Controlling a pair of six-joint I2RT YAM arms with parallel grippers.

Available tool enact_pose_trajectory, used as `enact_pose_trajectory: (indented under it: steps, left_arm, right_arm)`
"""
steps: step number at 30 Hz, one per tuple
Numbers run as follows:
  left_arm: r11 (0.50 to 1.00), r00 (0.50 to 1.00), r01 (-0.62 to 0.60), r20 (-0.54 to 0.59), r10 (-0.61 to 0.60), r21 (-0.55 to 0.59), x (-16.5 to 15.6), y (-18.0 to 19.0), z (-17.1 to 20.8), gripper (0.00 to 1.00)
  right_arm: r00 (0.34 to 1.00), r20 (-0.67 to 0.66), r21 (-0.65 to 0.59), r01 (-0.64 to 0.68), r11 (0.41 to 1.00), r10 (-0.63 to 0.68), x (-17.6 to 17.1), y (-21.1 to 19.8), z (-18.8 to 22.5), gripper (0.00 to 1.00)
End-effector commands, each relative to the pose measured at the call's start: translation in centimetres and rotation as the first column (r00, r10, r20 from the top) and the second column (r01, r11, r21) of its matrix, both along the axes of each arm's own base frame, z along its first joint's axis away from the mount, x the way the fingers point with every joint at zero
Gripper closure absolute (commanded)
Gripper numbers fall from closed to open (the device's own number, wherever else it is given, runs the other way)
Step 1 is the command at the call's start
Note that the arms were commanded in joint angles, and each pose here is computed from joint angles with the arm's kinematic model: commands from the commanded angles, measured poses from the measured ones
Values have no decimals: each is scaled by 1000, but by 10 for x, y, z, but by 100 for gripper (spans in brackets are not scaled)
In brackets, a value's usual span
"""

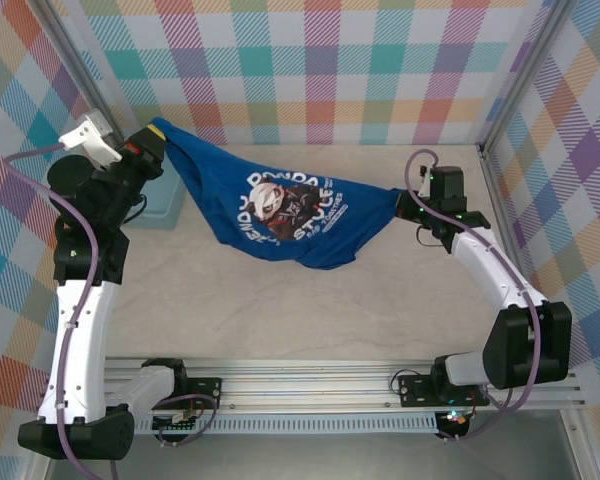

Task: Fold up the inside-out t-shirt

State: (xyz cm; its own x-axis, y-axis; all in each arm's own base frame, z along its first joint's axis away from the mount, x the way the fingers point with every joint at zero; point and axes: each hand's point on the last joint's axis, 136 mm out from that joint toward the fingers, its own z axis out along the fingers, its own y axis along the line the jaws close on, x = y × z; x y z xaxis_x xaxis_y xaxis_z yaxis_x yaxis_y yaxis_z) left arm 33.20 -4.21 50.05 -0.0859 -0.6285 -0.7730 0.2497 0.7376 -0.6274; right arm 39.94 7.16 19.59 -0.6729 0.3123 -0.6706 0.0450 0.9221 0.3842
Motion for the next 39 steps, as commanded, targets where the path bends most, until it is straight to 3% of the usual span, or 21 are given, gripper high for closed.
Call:
enact_pose_trajectory:
  steps: [1,5,9,13,15,18,21,26,29,31,32,36,39]
  left_arm:
    - [1000,999,14,47,-13,-24,-2,0,24,100]
    - [992,992,124,31,-123,-38,9,-20,20,100]
    - [960,959,281,-34,-281,13,19,-73,-3,100]
    - [890,891,451,-88,-444,67,19,-131,-25,100]
    - [847,853,521,-116,-510,105,14,-156,-34,100]
    - [794,805,591,-169,-569,141,7,-184,-49,100]
    - [771,779,622,-208,-591,138,7,-198,-63,100]
    - [753,758,646,-226,-612,128,4,-210,-70,100]
    - [752,759,645,-222,-612,133,3,-211,-68,100]
    - [770,777,622,-236,-584,142,6,-206,-72,100]
    - [778,782,612,-253,-569,142,7,-204,-76,100]
    - [776,779,616,-254,-573,136,9,-206,-77,100]
    - [776,779,616,-255,-574,136,12,-207,-79,100]
  right_arm:
    - [996,-61,-69,60,996,-65,-2,-28,-17,95]
    - [993,-76,-59,84,995,-88,1,-38,-19,86]
    - [1000,-29,-23,-10,1000,10,-3,-13,-10,60]
    - [974,102,-73,-195,978,202,-16,33,18,46]
    - [903,207,-87,-368,926,378,-29,79,40,37]
    - [696,360,-100,-633,767,621,-62,158,81,25]
    - [527,524,-62,-760,647,669,-87,201,125,21]
    - [485,572,-46,-787,616,662,-71,234,140,18]
    - [437,572,-12,-842,539,694,-64,257,140,28]
    - [406,570,14,-874,485,715,-66,266,139,52]
    - [391,570,18,-885,465,723,-69,267,139,58]
    - [342,562,45,-922,385,753,-86,270,131,72]
    - [368,551,63,-913,402,749,-87,266,132,98]
